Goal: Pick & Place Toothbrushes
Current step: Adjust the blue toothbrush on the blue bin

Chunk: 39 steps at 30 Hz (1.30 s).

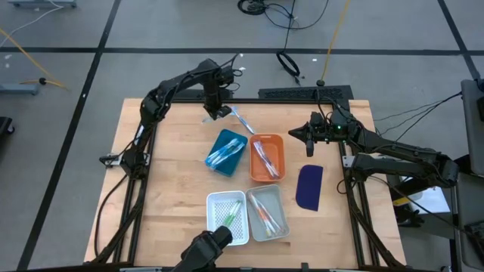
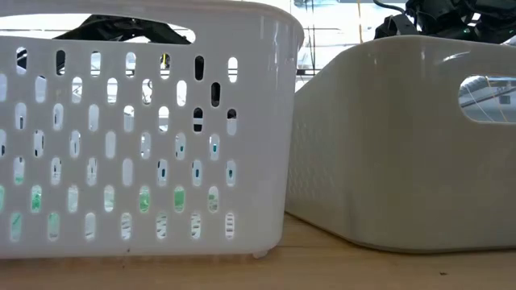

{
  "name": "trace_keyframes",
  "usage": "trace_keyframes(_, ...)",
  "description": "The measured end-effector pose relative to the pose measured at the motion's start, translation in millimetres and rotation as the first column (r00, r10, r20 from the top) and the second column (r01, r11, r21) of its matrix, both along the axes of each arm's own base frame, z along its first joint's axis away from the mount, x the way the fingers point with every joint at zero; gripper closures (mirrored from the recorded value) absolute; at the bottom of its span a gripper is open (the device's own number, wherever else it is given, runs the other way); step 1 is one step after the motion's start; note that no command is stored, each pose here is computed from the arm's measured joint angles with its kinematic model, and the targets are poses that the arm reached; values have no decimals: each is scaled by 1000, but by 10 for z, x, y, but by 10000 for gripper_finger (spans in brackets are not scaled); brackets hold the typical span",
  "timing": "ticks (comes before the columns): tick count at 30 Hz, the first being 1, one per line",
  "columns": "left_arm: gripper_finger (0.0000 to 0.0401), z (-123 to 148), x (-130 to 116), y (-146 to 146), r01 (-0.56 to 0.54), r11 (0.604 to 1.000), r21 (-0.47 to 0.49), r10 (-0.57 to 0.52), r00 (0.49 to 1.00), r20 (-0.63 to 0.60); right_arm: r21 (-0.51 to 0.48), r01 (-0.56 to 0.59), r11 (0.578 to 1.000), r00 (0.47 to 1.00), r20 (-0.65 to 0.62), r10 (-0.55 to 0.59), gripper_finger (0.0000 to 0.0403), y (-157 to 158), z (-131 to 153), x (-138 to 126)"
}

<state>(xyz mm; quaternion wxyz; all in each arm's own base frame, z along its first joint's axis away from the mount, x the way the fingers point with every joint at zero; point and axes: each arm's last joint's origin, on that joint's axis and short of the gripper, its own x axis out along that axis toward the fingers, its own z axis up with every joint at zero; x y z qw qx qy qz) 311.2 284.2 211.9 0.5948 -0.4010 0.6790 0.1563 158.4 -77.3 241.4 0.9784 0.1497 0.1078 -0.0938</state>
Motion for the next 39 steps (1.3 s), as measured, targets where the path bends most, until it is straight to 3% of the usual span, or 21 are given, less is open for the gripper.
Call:
trace_keyframes(3, 400, 49, 46, -14, -7, 1000, -11, 7, 999, 35, 0, 0, 1000, 1000, 0, 0, 403, 0, 0, 0)
trace_keyframes(10, 400, 350, 220, -19, 1, 998, 68, -11, 988, 153, 4, 0, 1000, 1000, 0, 0, 403, 0, 0, 0)
trace_keyframes(18, 400, -153, 341, 102, -27, 996, -88, 38, 991, 130, 8, 2, 1000, 1000, 1, -2, 403, 0, 0, -1)
trace_keyframes(39, 401, -118, 337, 92, -121, 990, -75, 126, 989, 71, 20, 2, 1000, 1000, 3, -2, 403, 0, 0, 0)
